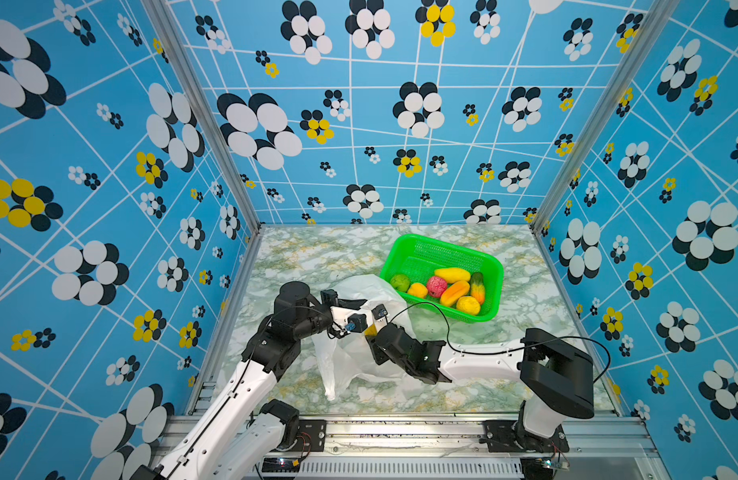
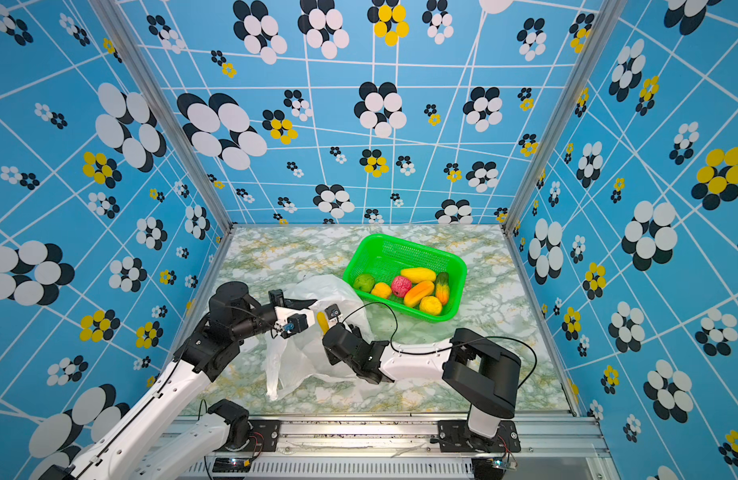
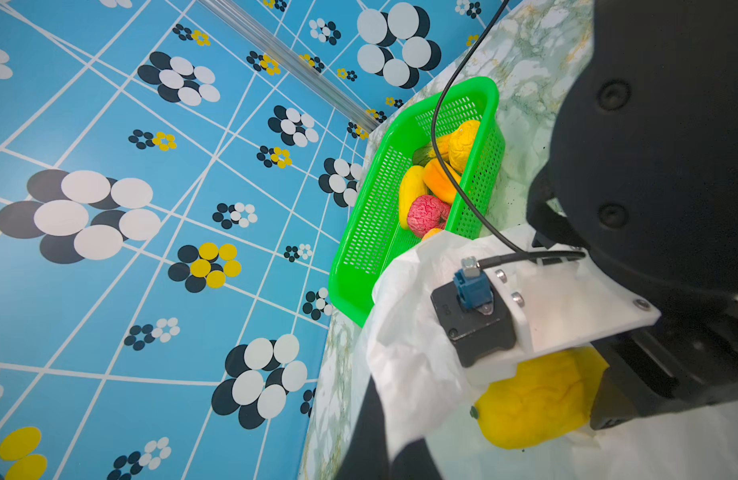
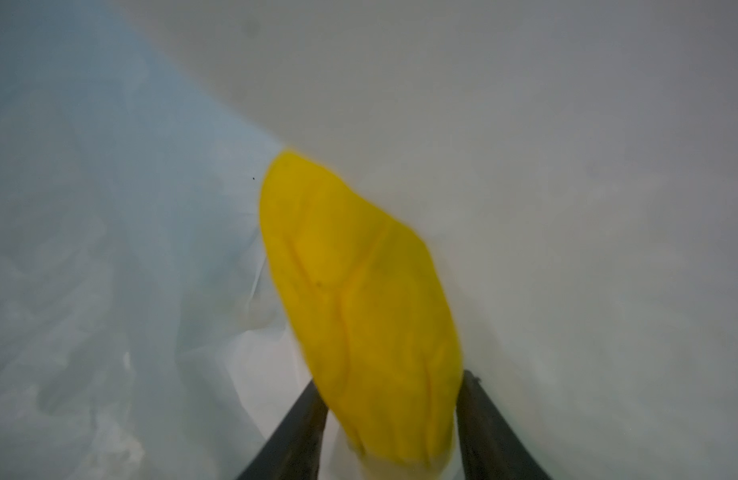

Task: Untie the knot of the plastic bag and take out the fruit
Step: 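Carry the yellow mango past the bag opening toward the green basket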

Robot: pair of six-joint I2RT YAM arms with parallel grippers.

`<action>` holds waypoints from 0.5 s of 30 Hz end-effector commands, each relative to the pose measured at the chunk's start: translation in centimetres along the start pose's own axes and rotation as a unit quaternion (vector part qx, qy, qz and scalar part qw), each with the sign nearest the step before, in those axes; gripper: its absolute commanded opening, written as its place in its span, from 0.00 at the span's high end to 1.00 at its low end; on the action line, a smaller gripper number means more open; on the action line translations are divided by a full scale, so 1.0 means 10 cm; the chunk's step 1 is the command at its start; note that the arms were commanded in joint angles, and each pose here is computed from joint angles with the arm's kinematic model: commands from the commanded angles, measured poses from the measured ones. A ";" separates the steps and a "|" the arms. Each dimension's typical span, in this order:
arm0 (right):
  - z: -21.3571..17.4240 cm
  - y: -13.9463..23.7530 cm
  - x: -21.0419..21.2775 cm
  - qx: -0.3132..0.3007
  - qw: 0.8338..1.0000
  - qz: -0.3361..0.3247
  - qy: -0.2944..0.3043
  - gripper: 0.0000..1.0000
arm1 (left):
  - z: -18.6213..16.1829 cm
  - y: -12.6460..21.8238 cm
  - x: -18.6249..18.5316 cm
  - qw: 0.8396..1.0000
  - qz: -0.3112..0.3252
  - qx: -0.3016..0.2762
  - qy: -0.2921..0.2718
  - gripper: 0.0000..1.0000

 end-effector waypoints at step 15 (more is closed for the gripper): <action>0.28 -0.49 0.02 0.025 0.994 -0.100 0.035 0.57 | 0.07 0.03 -0.10 1.000 -0.018 -0.013 -0.019 1.00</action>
Point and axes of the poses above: each gripper's point midway between its finger pads, its own y axis back along the fingers, its own x axis along the line the jaws close on, z = x × y, the point moved 9 cm from there along y, back along the fingers, and after that the axes turned 6 degrees about y, right-handed, at the moved point
